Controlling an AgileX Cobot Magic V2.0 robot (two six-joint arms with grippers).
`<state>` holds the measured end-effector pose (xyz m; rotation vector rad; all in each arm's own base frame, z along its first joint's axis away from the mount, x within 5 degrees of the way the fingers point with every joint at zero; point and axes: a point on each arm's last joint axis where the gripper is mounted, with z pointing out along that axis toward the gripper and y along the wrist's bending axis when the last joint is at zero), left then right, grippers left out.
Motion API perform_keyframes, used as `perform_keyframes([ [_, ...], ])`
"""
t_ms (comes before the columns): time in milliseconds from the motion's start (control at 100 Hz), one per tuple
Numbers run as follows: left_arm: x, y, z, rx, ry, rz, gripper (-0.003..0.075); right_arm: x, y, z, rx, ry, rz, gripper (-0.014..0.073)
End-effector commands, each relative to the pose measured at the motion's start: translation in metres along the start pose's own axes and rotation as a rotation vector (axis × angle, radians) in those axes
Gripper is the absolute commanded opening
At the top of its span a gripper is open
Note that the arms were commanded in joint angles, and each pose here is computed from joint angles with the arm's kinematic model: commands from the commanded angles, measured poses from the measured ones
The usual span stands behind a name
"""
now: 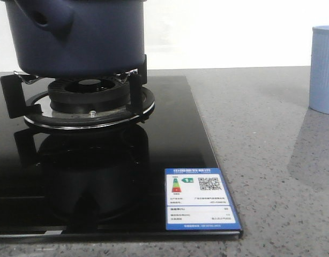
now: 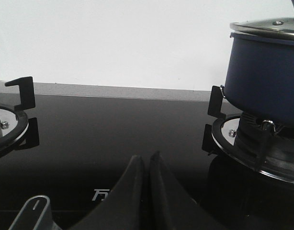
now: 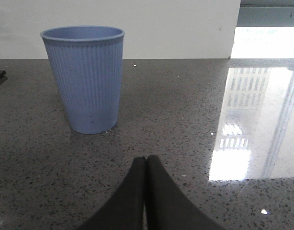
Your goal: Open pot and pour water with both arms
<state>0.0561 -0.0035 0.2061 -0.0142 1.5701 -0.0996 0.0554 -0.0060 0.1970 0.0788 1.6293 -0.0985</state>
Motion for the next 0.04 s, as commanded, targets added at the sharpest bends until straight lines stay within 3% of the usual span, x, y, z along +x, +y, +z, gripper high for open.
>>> perform_keyframes([
  [0,-0.0029,0.0004,-0.0018,0.003,-0.085,-0.019,-0.0016,-0.0021,-0.0003,-0.0005,0.004,-0.079,-0.001,-0.0053],
  [30,-0.0029,0.0004,-0.0018,0.003,-0.085,-0.019,-0.0016,-0.0021,-0.0003,-0.0005,0.004,-0.079,-0.001,-0.0053],
])
